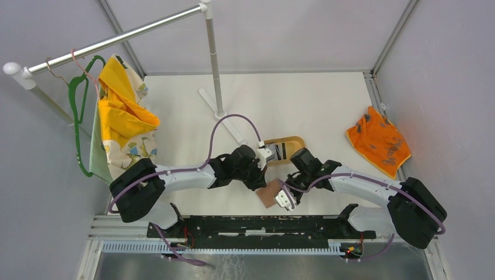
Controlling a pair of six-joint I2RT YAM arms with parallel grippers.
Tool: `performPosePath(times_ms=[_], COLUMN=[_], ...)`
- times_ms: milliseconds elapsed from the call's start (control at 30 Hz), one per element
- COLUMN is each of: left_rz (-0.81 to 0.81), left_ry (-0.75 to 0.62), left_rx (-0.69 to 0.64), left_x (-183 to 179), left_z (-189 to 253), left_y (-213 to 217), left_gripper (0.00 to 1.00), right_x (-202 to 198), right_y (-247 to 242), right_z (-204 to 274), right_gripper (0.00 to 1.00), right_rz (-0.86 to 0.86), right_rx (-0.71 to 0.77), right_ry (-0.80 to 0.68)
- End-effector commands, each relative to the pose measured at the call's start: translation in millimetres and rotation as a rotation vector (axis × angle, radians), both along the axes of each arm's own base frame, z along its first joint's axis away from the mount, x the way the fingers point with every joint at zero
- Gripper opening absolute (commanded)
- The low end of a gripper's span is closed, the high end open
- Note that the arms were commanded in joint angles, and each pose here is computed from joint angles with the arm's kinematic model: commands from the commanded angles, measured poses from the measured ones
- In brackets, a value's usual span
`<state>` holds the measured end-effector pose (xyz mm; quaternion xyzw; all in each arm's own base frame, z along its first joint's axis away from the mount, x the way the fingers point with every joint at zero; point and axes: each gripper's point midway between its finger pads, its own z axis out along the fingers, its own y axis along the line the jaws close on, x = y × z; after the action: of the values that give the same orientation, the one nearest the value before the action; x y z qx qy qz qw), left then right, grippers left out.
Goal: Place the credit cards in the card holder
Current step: Close the card holder at the center of the board.
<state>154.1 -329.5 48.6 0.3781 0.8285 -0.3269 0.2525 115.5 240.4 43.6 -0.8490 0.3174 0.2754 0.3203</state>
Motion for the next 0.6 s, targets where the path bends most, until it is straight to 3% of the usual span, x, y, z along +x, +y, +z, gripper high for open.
performPosePath(times_ms=[0,567], left_rz=[-0.040,-0.093], left_ry=[-0.063,-0.023], left_rx=[-0.038,-0.008], left_x=[1,-13], left_z=[20,6], left_y=[-7,-17], left_gripper=[0.02,0.02], right_x=[8,19], right_y=[4,4], right_z=[-3,-8], right_gripper=[0.15,0.14], right_rz=[-0.022,-0.099], right_rx=[-0.004,-0.045], right_ry=[-0.035,-0.026])
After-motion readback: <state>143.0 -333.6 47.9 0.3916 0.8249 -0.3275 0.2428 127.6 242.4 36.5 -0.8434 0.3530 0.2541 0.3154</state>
